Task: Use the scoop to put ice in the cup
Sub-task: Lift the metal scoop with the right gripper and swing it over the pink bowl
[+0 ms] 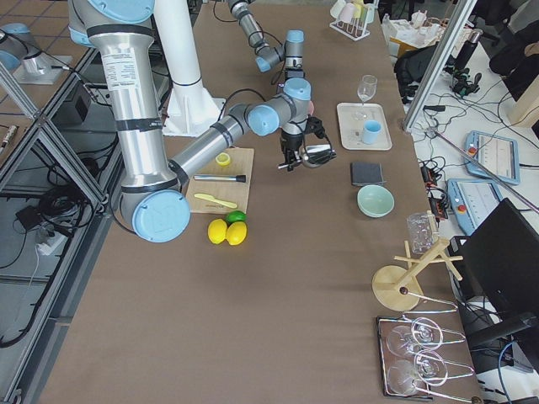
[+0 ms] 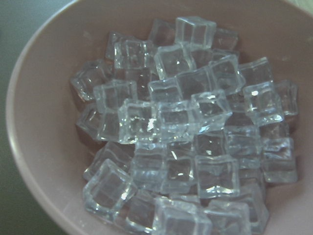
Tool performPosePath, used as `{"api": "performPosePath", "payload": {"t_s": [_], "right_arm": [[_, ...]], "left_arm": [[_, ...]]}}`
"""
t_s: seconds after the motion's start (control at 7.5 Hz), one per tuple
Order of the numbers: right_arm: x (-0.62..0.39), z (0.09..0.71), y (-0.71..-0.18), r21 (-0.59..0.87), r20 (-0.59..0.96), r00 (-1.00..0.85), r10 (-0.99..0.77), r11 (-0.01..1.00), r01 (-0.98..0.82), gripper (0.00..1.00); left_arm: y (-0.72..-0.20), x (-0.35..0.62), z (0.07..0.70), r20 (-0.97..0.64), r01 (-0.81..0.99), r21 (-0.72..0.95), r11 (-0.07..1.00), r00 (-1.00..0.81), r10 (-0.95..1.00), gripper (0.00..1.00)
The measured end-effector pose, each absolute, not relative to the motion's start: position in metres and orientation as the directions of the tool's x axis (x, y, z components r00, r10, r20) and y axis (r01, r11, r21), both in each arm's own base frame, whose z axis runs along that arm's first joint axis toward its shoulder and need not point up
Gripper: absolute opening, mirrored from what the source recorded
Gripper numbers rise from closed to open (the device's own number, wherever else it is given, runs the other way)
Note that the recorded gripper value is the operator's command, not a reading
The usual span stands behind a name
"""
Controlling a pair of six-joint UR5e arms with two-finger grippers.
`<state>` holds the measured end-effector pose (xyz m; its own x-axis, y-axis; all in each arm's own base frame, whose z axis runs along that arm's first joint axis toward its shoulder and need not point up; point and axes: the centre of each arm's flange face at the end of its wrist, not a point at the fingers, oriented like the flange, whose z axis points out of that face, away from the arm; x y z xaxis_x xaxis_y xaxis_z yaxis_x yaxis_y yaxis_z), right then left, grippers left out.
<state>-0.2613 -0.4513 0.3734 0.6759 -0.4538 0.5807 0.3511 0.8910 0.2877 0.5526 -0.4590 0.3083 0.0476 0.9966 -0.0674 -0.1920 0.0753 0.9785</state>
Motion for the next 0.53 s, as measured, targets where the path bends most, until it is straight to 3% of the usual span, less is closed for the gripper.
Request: {"api": "performPosePath", "payload": {"t_s": [0.27,0.53], "right_arm": [[-0.258,0.331,-0.464,0.389,0.363,0.583,-0.727,0.687,0.614,0.0],[-0.258,0.301,-0.463,0.43,0.223,0.422,-0.879,0.477,0.767,0.0]], "left_arm": [[-0.459,0.553,0.306,-0.066,-0.189,0.979,0.074,0.048,0.997,0.98],[-0.46,0.554,0.302,-0.063,-0.186,0.98,0.072,0.05,0.997,0.98]]}}
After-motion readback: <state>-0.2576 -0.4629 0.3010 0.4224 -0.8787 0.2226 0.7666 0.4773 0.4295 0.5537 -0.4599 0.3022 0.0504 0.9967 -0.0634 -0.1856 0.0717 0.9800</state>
